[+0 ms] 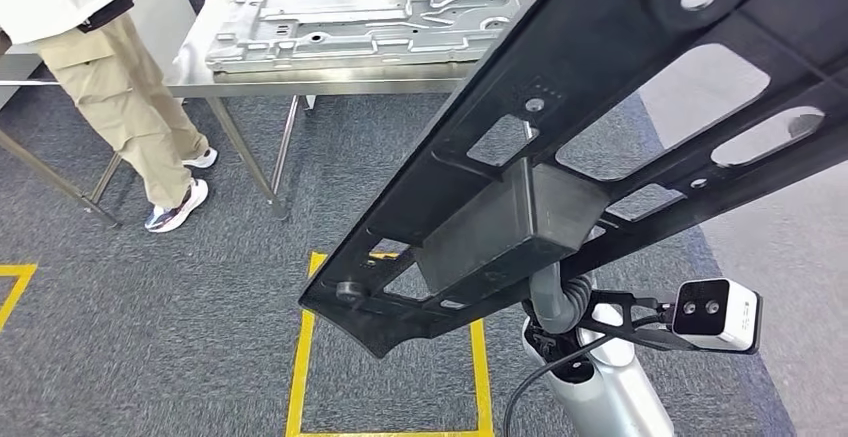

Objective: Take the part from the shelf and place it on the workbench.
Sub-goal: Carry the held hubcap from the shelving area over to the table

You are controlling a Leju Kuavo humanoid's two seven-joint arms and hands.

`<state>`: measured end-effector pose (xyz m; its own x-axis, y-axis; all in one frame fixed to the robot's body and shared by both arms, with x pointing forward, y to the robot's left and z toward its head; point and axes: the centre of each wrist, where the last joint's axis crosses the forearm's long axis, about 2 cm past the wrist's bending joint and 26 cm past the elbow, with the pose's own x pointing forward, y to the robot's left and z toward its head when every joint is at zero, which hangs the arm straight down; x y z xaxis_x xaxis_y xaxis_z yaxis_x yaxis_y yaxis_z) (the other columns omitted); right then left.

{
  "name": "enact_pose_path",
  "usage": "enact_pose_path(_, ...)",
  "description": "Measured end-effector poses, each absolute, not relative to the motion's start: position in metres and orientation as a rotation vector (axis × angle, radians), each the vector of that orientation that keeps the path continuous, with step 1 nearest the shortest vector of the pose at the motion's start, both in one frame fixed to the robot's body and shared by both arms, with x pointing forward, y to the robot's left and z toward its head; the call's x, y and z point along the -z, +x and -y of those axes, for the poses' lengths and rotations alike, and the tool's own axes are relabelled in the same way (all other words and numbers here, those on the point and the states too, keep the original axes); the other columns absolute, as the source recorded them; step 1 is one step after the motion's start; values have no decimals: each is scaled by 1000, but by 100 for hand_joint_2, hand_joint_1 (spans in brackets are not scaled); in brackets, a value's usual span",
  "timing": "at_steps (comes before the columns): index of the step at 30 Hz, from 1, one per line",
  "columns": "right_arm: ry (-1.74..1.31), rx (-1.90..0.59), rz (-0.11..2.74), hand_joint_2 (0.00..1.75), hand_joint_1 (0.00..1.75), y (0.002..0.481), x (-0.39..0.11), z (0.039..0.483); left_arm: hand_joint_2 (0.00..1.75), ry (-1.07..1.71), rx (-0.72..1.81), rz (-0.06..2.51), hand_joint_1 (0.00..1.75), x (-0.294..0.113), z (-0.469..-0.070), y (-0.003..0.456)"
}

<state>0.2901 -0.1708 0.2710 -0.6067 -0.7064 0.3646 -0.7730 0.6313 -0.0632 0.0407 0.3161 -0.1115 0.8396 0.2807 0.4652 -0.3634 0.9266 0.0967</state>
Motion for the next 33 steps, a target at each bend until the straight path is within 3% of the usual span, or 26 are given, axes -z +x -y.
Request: enact_pose_path(33,1144,-311,2571,175,175,291,-270,176,175,188,-338,471,0,112,-319,39)
